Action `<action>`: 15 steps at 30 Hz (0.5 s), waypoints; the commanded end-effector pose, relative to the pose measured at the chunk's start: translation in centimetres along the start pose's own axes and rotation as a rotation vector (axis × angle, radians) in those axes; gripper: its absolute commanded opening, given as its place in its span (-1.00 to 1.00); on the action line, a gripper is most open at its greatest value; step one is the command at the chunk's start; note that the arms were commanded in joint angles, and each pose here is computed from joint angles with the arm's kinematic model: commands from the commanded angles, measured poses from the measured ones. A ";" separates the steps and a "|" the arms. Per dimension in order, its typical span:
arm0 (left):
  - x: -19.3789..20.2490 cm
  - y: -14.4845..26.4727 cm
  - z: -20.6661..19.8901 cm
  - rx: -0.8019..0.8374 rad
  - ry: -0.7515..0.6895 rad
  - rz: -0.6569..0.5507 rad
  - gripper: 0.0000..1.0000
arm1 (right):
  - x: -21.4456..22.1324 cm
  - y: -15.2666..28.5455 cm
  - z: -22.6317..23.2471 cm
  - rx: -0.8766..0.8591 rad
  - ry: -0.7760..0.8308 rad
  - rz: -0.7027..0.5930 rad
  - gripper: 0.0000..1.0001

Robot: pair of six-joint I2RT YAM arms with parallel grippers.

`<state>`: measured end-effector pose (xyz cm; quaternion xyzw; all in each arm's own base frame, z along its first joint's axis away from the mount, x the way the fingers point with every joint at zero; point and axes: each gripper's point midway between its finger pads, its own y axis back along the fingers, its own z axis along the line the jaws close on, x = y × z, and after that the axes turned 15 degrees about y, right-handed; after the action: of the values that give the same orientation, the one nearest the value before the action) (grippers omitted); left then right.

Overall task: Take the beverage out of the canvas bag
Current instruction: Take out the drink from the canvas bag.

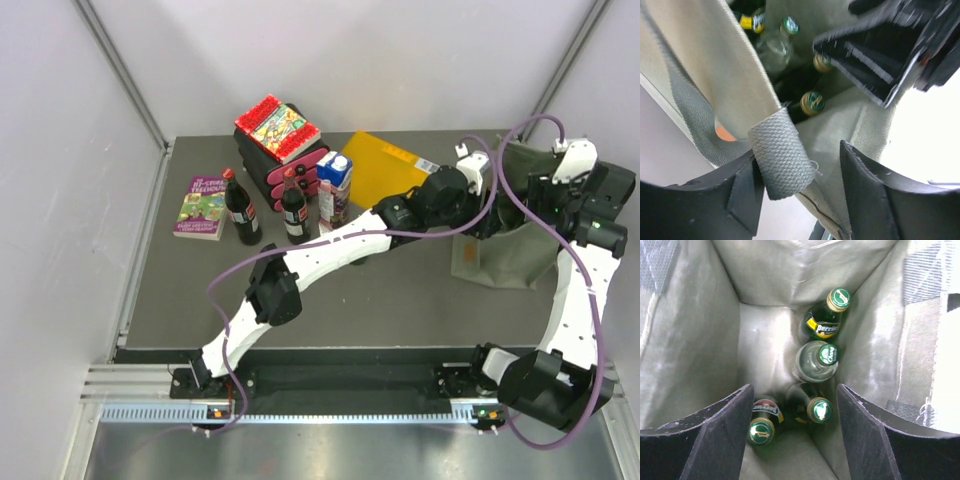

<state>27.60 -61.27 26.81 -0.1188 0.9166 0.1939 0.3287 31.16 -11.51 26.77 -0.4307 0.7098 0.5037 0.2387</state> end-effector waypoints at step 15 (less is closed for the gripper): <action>5.5 0.6 -0.6 0.047 -0.122 0.172 0.25 | -3.7 -3.1 -5.1 -0.121 -0.334 -0.028 0.33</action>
<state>25.94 -61.57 25.13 -0.0788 0.9114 0.2017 0.3500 35.64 -15.12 27.75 -0.3643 0.6554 0.5855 0.3081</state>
